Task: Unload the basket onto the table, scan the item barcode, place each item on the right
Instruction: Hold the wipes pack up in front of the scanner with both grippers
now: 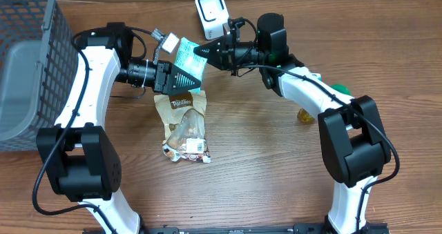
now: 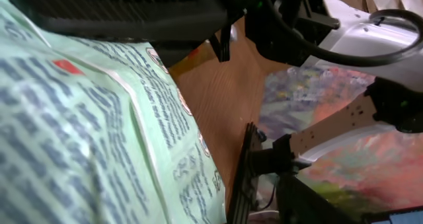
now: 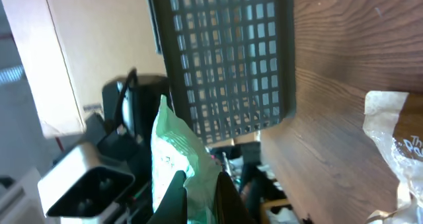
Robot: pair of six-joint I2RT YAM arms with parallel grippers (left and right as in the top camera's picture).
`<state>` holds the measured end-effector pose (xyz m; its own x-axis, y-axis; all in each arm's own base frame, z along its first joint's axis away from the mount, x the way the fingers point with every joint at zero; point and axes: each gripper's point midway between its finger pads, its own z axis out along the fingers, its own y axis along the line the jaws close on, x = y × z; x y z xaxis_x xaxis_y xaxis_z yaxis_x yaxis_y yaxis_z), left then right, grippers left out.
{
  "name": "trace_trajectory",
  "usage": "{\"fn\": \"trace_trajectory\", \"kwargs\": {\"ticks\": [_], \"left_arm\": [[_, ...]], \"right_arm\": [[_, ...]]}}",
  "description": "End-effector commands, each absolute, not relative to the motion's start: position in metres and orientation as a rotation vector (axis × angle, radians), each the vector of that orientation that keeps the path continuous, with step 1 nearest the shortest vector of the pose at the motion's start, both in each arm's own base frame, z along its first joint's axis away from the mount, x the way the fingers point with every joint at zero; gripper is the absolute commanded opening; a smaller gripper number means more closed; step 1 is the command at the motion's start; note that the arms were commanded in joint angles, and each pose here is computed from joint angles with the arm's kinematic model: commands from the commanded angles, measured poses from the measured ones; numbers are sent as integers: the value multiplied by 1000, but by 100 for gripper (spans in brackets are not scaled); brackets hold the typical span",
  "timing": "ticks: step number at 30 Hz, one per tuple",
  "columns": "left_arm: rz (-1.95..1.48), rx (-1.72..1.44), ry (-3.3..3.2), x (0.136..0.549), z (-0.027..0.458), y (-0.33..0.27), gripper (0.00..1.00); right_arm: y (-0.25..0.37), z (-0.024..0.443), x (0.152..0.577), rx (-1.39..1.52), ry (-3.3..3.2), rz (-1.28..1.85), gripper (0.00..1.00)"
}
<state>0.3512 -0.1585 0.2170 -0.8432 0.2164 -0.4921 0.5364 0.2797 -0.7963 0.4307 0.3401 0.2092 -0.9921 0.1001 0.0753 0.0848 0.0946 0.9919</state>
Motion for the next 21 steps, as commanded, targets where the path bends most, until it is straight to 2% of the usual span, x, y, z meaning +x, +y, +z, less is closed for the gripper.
{"fn": "trace_trajectory", "kwargs": {"ticks": [1,5,8,10,11,12,13,16,21], "left_arm": [[-1543,716,2290,350,217,-159,43],[-1517,712,2331,349,212,-157,29],[-1518,711,2332,349,212,-157,8],[-1517,707,2345,348,211,-156,4],[-1509,704,2377,345,208,-155,4],[-1501,702,2403,343,206,-153,4],[-1495,698,2444,338,203,-151,4],[-1500,722,2448,332,203,-151,4],[-1515,798,2413,322,206,-151,4]], "right_arm": [[347,229,420,-108,2200,2024,4],[347,229,419,-224,2150,1977,4],[347,230,413,-336,2112,1958,5],[346,230,409,-405,2088,1953,8],[345,230,409,-412,2086,1954,16],[344,231,410,-411,2085,1954,31],[336,231,413,-407,2083,1956,64],[326,232,413,-431,2081,1980,76],[308,237,397,-607,2042,2056,76]]}}
